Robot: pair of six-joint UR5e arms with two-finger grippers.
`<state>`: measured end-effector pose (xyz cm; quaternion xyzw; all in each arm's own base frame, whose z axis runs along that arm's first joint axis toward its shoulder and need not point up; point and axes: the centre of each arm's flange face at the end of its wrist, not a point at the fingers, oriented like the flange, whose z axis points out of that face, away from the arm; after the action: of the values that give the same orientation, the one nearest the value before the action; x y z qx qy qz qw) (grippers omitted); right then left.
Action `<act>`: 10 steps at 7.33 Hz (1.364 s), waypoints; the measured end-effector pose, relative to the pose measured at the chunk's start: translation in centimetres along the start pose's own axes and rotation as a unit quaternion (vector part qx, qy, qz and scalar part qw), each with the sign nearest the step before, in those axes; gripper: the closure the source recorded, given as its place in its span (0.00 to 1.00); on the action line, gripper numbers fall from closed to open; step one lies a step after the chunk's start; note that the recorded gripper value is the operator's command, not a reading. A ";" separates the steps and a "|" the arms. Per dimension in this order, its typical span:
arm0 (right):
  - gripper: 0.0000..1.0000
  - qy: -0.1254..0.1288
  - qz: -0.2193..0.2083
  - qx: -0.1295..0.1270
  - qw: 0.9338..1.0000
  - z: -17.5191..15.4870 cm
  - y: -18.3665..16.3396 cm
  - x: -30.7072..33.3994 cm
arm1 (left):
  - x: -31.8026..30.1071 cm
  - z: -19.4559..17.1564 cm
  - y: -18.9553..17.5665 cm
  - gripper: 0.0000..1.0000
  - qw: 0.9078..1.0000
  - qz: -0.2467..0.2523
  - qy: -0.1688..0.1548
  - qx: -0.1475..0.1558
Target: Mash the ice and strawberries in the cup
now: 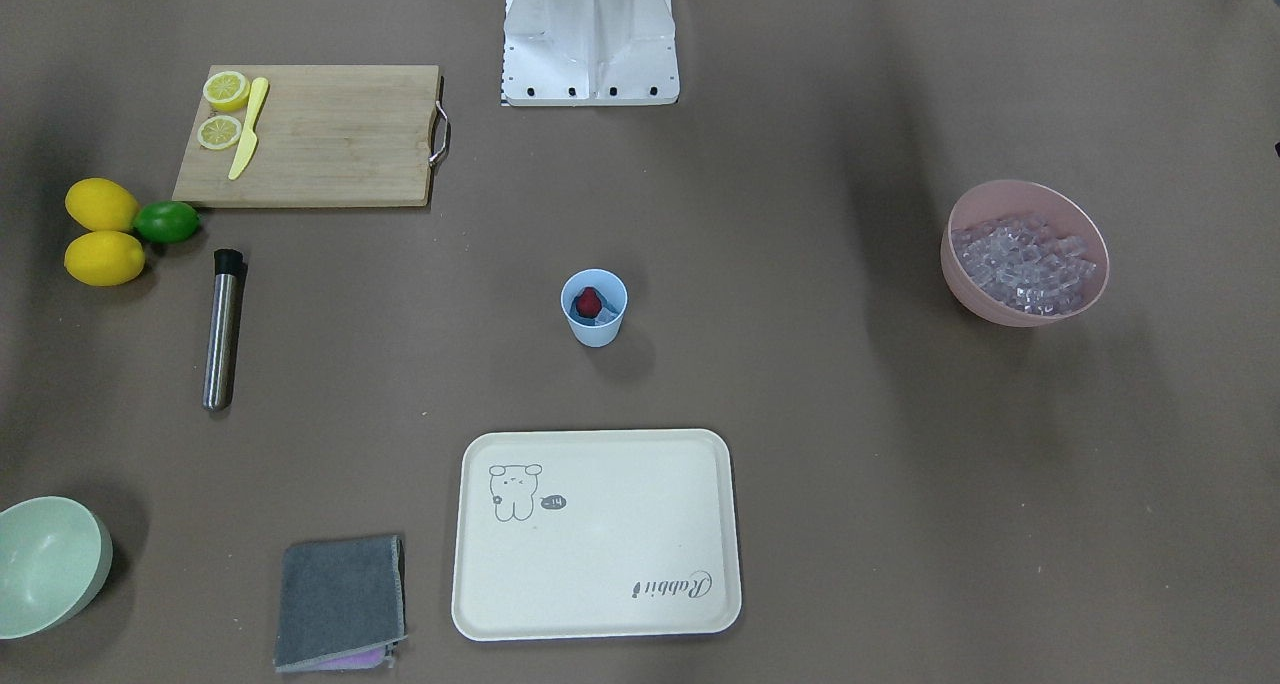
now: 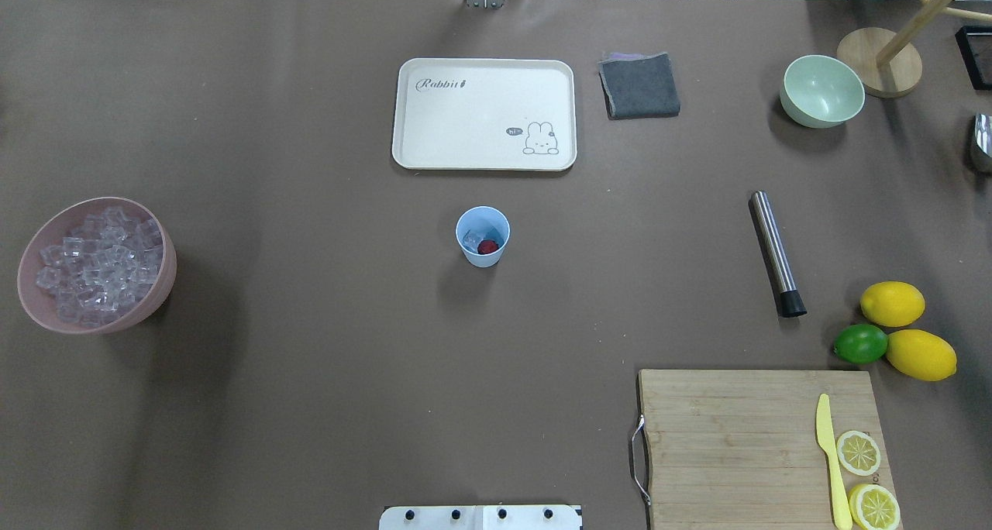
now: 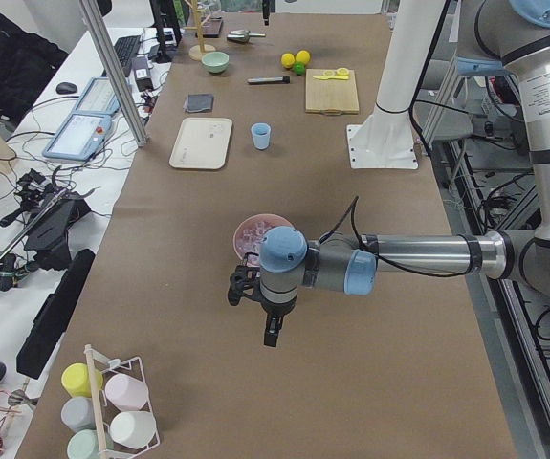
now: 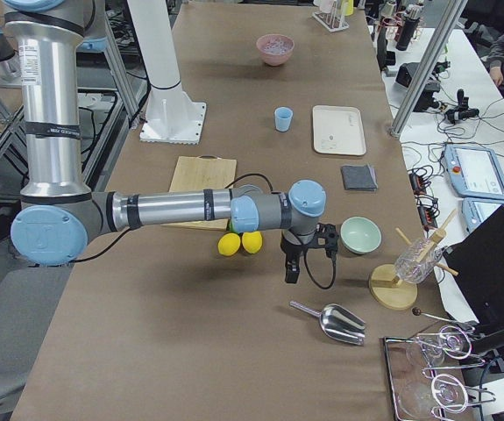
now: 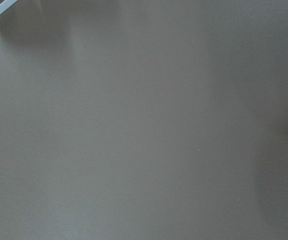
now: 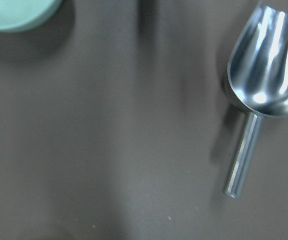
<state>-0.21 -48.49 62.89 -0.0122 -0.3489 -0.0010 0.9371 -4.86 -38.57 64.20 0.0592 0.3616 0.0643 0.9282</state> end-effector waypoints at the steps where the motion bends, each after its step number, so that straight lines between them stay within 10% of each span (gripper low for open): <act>1: 0.00 0.001 0.000 0.001 1.000 -0.3 2.6 3.3 | 0.2 -0.2 -0.4 0.01 1.000 -0.005 0.001 0.003; 5: 0.00 0.001 0.015 -0.014 1.000 0.6 11.1 8.5 | 1.3 -1.0 -2.3 0.01 0.998 -0.057 0.005 0.015; 10: 0.00 -0.007 0.033 -0.004 0.999 -0.3 12.7 9.4 | 1.2 -0.9 -2.0 0.01 0.998 -0.059 0.005 0.013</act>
<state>7.20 -35.74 68.56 -0.0274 -0.3545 0.0291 0.9342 -4.39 -40.25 62.46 0.0498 0.3702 0.0049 0.9276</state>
